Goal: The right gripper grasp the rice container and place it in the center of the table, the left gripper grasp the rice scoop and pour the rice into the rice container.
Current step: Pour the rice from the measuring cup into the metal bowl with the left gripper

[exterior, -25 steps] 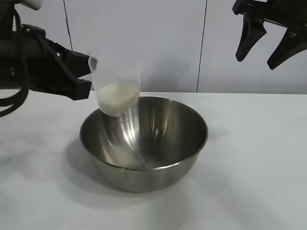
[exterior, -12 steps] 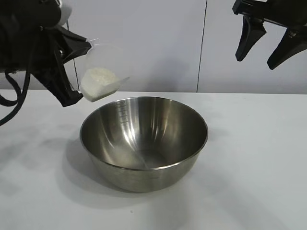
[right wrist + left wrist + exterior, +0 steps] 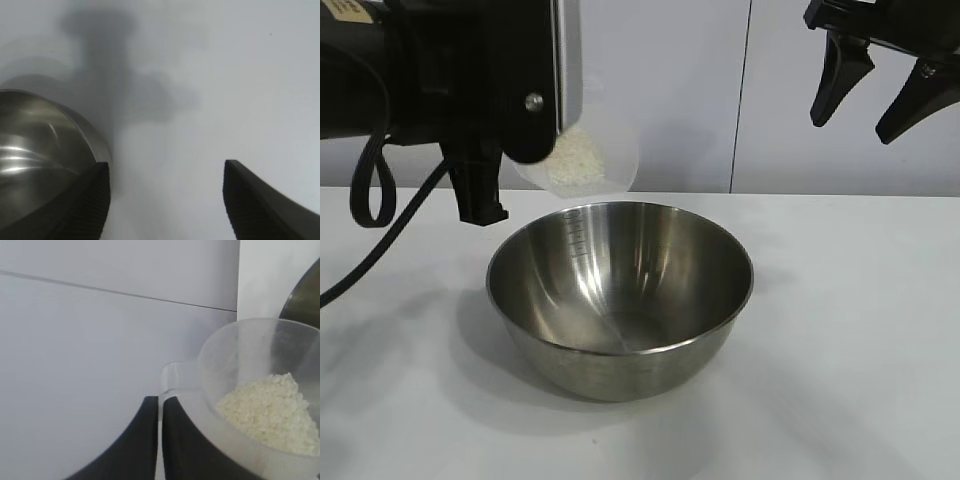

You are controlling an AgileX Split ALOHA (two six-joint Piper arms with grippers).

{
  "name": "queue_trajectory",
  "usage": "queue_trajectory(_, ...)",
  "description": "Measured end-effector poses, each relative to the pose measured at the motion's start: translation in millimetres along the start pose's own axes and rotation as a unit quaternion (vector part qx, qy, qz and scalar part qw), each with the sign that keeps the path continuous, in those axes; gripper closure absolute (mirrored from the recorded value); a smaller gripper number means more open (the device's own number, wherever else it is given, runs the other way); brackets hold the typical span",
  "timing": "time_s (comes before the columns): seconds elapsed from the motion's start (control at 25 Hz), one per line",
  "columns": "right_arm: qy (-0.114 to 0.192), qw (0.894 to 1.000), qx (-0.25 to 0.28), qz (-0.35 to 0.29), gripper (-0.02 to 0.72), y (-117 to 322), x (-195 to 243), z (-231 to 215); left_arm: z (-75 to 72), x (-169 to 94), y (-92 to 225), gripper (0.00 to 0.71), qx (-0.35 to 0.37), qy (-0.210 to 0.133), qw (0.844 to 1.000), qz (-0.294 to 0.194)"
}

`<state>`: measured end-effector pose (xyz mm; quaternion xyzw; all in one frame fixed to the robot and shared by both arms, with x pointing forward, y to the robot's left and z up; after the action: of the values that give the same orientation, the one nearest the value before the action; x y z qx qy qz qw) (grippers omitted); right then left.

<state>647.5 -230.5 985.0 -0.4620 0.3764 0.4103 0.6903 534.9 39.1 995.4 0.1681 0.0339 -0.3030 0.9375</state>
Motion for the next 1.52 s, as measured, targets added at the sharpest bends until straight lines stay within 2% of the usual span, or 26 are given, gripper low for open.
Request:
queue_trajectory(0.12, 0.0, 1.0, 0.0, 0.0, 0.252, 0, 0, 0, 0.7, -1, -9, 0.701, 0.073, 0.0, 0.997, -0.013)
queue_trajectory(0.24, 0.0, 1.0, 0.0, 0.0, 0.252, 0, 0, 0, -2.9, 0, -11, 0.701, 0.111, 0.007, 0.994, -0.018)
queue_trajectory(0.4, -0.004, 1.0, 0.003, 0.001, 0.252, 0, 0, 1, -17.3, 11, -17, 0.701, 0.146, 0.027, 0.989, -0.024)
queue_trajectory(0.56, -0.009, 1.0, 0.006, 0.001, 0.252, 0, 0, 3, -32.5, 31, -20, 0.701, 0.149, 0.051, 0.987, -0.016)
queue_trajectory(0.76, -0.009, 1.0, 0.006, 0.001, 0.252, 0, 0, 3, -38.7, 48, -20, 0.701, 0.199, 0.038, 0.979, 0.007)
queue_trajectory(0.84, -0.009, 1.0, 0.006, 0.001, 0.252, 0, 0, 3, -36.8, 49, -20, 0.701, 0.217, 0.03, 0.976, 0.009)
queue_trajectory(1.08, -0.011, 1.0, 0.006, -0.008, 0.252, -3, 0, 4, -12.6, 48, -13, 0.701, 0.249, -0.029, 0.967, 0.042)
queue_trajectory(1.2, -0.011, 1.0, 0.006, -0.009, 0.252, -3, 0, 4, -8.3, 48, -11, 0.701, 0.251, -0.038, 0.966, 0.05)
queue_trajectory(1.52, -0.011, 1.0, 0.006, -0.009, 0.252, -3, 0, 4, -8.4, 48, -11, 0.701, 0.25, -0.038, 0.966, 0.05)
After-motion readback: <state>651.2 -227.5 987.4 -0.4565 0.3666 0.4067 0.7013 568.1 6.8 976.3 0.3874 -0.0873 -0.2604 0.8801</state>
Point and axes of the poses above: a point on each arm's last joint axis where the gripper is mounted, x pointing out along that axis toward the gripper, z along the wrist's bending axis when the last joint is at zero, y = z × x, the point moved 9 cm from there along x, pointing out along that axis toward the gripper, and after that the axes turned 13 degrees about x, right-handed, at the moved point
